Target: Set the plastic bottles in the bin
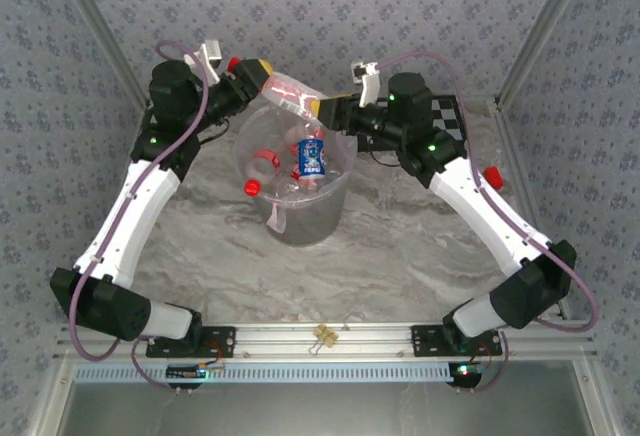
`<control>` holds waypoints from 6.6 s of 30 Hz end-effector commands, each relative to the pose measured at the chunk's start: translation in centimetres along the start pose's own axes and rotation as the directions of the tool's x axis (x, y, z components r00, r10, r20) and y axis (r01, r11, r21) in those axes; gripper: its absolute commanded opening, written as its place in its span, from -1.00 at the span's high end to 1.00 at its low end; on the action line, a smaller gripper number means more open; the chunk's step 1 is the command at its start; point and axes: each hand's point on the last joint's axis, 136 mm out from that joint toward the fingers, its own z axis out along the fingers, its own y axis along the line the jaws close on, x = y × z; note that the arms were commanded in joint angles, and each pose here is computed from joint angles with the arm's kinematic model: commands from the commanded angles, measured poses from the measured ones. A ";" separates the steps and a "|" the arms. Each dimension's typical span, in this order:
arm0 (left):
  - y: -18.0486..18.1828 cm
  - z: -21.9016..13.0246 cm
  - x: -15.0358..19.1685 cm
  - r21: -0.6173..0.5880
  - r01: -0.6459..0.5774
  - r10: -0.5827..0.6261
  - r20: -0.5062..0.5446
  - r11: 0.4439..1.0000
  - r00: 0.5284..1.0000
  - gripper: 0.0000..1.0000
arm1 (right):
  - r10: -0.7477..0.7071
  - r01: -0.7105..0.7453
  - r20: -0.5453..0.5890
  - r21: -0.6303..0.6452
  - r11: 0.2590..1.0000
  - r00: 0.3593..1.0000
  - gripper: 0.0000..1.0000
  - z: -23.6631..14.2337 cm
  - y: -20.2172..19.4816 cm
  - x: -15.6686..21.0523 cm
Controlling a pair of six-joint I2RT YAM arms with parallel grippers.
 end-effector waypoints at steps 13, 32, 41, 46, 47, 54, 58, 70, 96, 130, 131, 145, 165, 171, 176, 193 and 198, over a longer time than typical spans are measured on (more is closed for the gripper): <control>-1.7 -2.0 -3.0 -0.028 -0.114 0.116 0.083 0.993 0.990 0.53 | -0.052 0.053 -0.036 0.031 0.998 0.998 -0.73 -0.4 0.1 -0.1; 2.8 -4.8 -5.7 -0.439 -0.490 0.569 0.060 0.753 0.820 0.89 | -0.032 0.058 -0.076 0.371 0.927 0.997 -0.79 -9.3 -8.2 1.8; 6.0 -0.7 -1.1 -0.464 -0.649 0.652 -0.180 0.603 0.736 0.98 | -0.037 0.069 -0.090 0.383 0.921 0.995 -0.80 -9.8 -8.5 2.3; 7.9 0.6 2.1 -0.450 -0.743 0.691 -0.314 0.495 0.651 1.00 | -0.030 0.061 -0.092 0.359 0.931 0.995 -0.79 -9.2 -8.4 2.4; 8.3 0.8 2.7 -0.448 -0.757 0.695 -0.336 0.477 0.636 1.00 | -0.029 0.060 -0.093 0.351 0.934 0.995 -0.79 -9.1 -8.3 2.5; 11.5 1.8 7.5 -0.404 -0.815 0.666 -0.475 0.416 0.575 1.00 | -0.025 0.061 -0.114 0.323 0.944 0.993 -0.79 -8.2 -8.0 3.0; 12.6 1.8 9.3 -0.378 -0.854 0.654 -0.550 0.359 0.519 1.00 | -0.031 0.070 -0.139 0.290 0.954 0.990 -0.80 -7.3 -7.4 3.5; 13.3 1.5 11.7 -0.307 -0.940 0.665 -0.672 0.148 0.325 1.00 | -0.063 0.129 -0.280 0.225 0.966 0.958 -0.74 -2.0 -6.0 6.6; 4.0 -1.2 13.2 -0.142 -0.840 0.749 -0.394 0.523 0.533 -0.36 | -0.020 0.098 -0.297 0.251 0.963 0.955 -0.70 -0.4 -7.2 7.8; 5.8 -2.3 13.8 -0.219 -0.734 0.648 -0.355 0.643 0.674 0.24 | -0.083 0.133 -0.205 0.245 0.960 0.975 -0.83 -4.0 -5.1 2.8; 6.5 -2.3 13.4 -0.259 -0.725 0.637 -0.351 0.638 0.686 0.25 | -0.084 0.133 -0.209 0.234 0.963 0.974 -0.82 -3.9 -4.8 2.9; 6.3 -3.4 9.3 -0.348 -0.588 0.551 -0.210 0.730 0.808 0.26 | -0.126 0.173 -0.210 0.224 0.959 0.970 -0.72 -1.6 -5.1 2.0; 5.7 -8.1 6.9 -0.451 -0.613 0.597 -0.198 0.649 0.778 0.03 | -0.215 0.268 -0.183 0.347 0.899 0.959 -0.84 7.3 -9.5 -2.5; 8.0 -8.2 8.0 -0.481 -0.598 0.564 -0.234 0.642 0.792 0.03 | -0.189 0.290 -0.293 0.357 0.888 0.937 -0.83 7.3 -11.0 2.6; 9.0 -7.3 8.5 -0.481 -0.580 0.544 -0.229 0.658 0.807 0.03 | -0.155 0.285 -0.347 0.365 0.886 0.925 -0.83 7.1 -12.0 6.3; 8.8 -6.2 7.9 -0.466 -0.588 0.550 -0.233 0.661 0.802 0.04 | -0.158 0.318 -0.398 0.378 0.870 0.904 -0.83 6.6 -11.4 7.5; 5.7 -6.7 6.0 -0.433 -0.625 0.608 -0.199 0.649 0.769 -0.03 | -0.230 0.327 -0.296 0.338 0.882 0.927 -0.85 5.5 -7.9 2.1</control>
